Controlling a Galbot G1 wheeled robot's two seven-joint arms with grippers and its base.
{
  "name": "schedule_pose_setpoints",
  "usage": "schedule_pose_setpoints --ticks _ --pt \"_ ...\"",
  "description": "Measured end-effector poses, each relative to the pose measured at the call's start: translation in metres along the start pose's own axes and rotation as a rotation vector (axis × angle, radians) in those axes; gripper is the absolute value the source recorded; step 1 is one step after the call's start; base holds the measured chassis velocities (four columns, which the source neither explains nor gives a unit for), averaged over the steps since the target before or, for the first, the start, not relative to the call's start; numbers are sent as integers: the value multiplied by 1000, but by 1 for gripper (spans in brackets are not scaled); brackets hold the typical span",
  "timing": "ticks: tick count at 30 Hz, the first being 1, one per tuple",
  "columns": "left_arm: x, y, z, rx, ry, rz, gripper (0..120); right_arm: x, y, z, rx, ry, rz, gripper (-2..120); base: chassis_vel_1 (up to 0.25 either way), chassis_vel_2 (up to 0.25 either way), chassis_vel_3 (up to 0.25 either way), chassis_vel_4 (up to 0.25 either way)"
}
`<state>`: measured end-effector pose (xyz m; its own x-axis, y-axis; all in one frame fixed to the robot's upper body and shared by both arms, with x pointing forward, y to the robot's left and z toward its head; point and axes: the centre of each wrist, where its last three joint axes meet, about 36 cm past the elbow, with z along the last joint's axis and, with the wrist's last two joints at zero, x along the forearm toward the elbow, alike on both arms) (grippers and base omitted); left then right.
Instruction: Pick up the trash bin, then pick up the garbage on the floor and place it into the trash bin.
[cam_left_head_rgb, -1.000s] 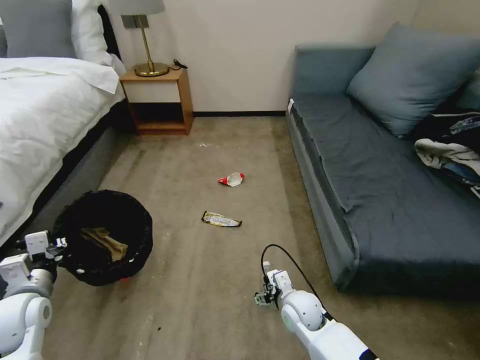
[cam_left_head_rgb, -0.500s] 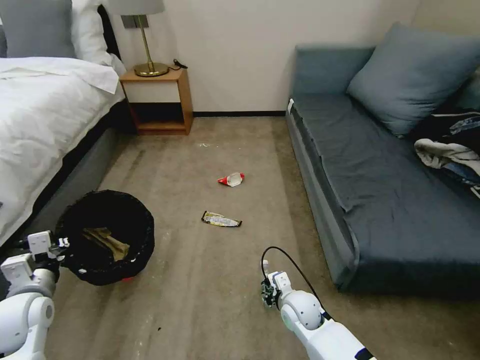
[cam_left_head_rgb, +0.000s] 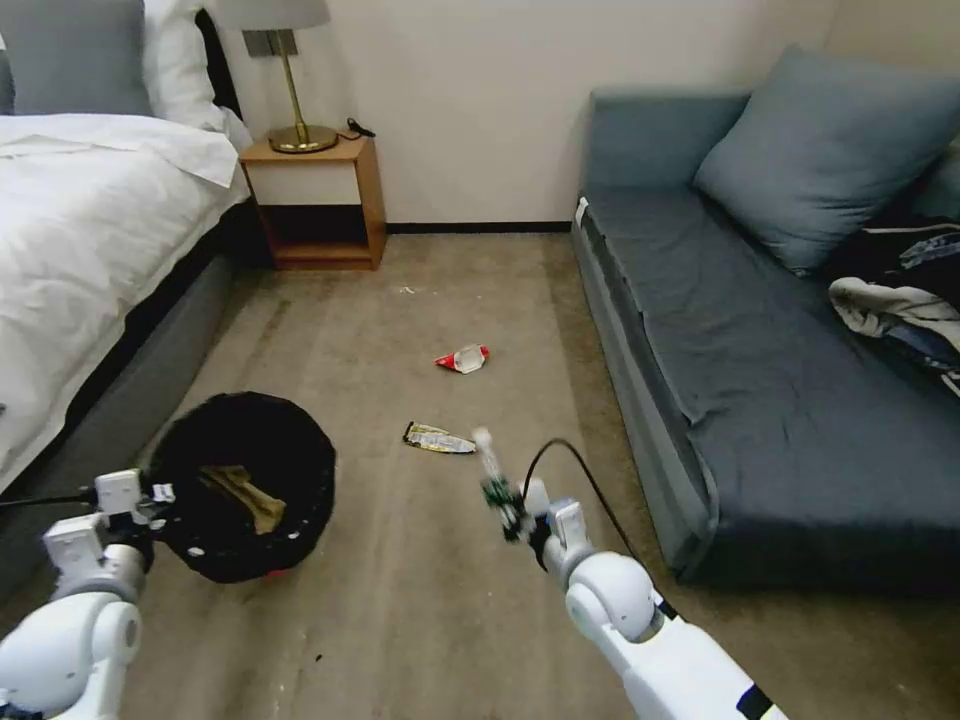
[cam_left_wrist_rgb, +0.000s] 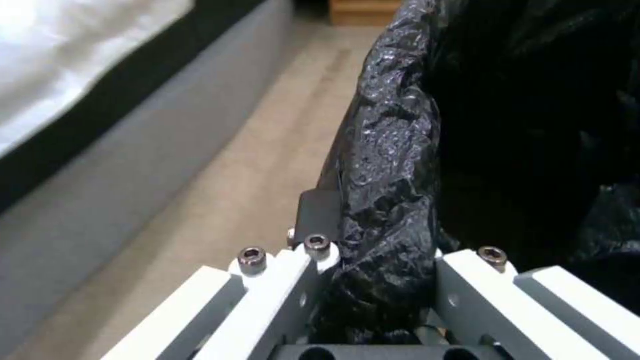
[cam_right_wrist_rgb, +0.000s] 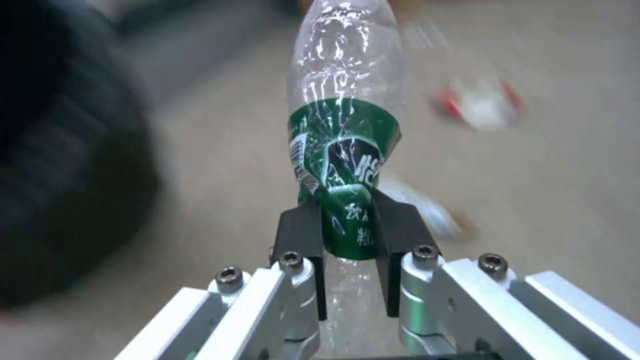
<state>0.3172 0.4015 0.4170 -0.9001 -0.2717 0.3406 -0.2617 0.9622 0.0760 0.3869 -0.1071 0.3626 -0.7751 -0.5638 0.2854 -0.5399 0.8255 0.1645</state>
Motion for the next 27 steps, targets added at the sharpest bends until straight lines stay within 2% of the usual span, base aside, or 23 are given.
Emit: schedule_pose_setpoints --ticks 2,5,7,8,11,14,17,20,27 --pt "1 -4 -1 4 3 12 5 -3 10 -6 -10 -49 -50 14 0 0 0 0" --pt "3 -11 -3 5 6 33 5 -19 41 -10 -31 -180 -200 14 0 0 0 0" --pt "4 -12 -3 4 7 35 5 -23 45 -9 -33 -200 -222 14 0 0 0 0" --pt "5 -15 -3 4 10 42 5 -34 57 -7 -35 -263 -296 14 0 0 0 0" --pt "8 -21 -5 8 10 59 5 -56 76 -1 -17 -343 -436 14 0 0 0 0" --pt "10 -24 -7 14 6 72 5 -64 88 3 7 -355 -495 14 0 0 0 0" --pt "12 -27 -10 19 1 83 5 -67 97 9 47 -335 -505 14 0 0 0 0" --pt "18 -30 -16 26 -14 97 5 -74 109 21 113 -294 -435 14 0 0 0 0" --pt "24 -34 -18 26 -22 112 5 -76 115 25 118 -258 -357 16 0 0 0 0"
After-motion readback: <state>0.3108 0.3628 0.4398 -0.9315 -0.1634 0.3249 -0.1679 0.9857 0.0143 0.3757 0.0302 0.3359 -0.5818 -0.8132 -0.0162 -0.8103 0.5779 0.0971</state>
